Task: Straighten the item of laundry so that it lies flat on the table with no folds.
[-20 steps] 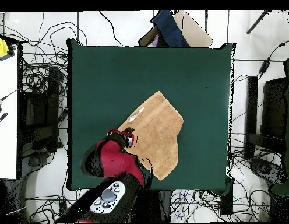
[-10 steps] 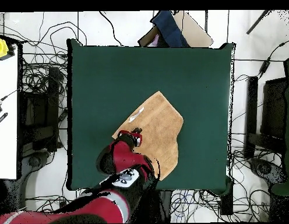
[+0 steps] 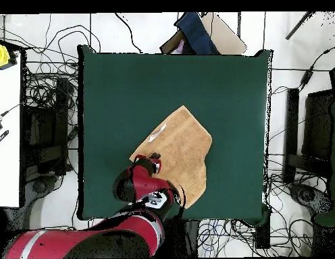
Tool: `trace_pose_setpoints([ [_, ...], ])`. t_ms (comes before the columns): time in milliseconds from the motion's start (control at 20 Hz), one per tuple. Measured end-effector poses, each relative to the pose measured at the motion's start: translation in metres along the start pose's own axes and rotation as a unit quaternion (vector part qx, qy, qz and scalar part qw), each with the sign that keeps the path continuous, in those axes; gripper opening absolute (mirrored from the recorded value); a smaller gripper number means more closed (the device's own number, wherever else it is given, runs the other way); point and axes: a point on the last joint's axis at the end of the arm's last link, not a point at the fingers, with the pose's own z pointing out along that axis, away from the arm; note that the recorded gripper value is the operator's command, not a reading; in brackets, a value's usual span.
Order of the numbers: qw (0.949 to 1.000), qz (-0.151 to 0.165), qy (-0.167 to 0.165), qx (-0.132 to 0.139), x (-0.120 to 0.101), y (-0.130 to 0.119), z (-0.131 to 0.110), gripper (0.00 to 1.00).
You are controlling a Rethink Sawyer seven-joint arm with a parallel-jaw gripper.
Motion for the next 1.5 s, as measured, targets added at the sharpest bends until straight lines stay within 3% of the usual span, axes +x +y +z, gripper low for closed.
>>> trace_pose_setpoints([
  [400, 0.9972, 0.056, 0.044, -0.025, -0.001, 0.015, -0.007, 0.00],
  [750, 0.9903, 0.105, 0.069, -0.058, -0.002, 0.033, -0.014, 0.00],
  [1500, 0.9769, 0.140, 0.122, -0.106, 0.026, 0.113, -0.047, 0.00],
])
